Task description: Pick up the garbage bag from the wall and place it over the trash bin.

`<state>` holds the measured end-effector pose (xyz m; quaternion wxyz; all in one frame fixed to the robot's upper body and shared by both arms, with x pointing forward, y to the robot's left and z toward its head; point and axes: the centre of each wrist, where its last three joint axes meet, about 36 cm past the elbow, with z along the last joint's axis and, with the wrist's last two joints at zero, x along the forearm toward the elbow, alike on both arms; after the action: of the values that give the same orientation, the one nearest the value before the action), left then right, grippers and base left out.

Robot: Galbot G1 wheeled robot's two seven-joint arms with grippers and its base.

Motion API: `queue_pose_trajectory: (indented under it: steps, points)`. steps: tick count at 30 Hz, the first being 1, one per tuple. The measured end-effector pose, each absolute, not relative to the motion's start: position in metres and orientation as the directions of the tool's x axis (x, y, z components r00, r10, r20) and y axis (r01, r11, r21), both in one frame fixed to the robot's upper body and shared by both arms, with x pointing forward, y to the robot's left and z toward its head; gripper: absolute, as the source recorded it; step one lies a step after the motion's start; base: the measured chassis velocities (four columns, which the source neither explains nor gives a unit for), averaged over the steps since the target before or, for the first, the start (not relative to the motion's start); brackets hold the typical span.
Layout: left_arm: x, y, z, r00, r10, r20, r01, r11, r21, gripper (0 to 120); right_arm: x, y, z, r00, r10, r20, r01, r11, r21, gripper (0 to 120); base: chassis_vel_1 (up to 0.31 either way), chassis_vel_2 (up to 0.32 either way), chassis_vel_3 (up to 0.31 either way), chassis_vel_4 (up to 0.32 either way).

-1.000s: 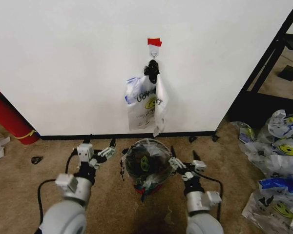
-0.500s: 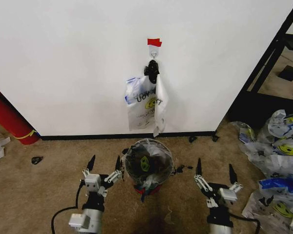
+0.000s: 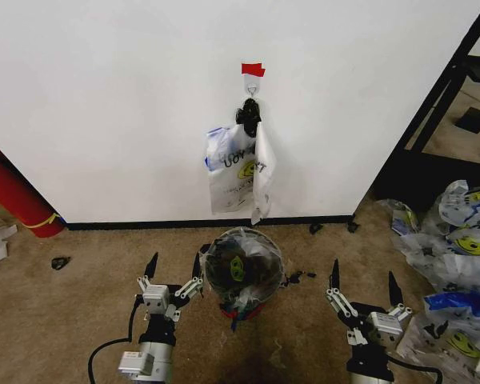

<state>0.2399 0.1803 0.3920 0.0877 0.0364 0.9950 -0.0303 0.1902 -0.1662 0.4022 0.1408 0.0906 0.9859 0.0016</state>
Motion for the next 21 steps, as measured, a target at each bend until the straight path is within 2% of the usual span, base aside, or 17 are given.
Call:
queue_pose_trajectory:
  steps: [21]
  points:
    - [0.2416,0.1862,0.3962,-0.986,0.052,-0.160,0.060,0.997,-0.043,100,0.1909,-0.1625,0.4046,-0.945,0.181,-0.272,0.178,0.983,0.038,100,0.000,0.000,0.000,0.000]
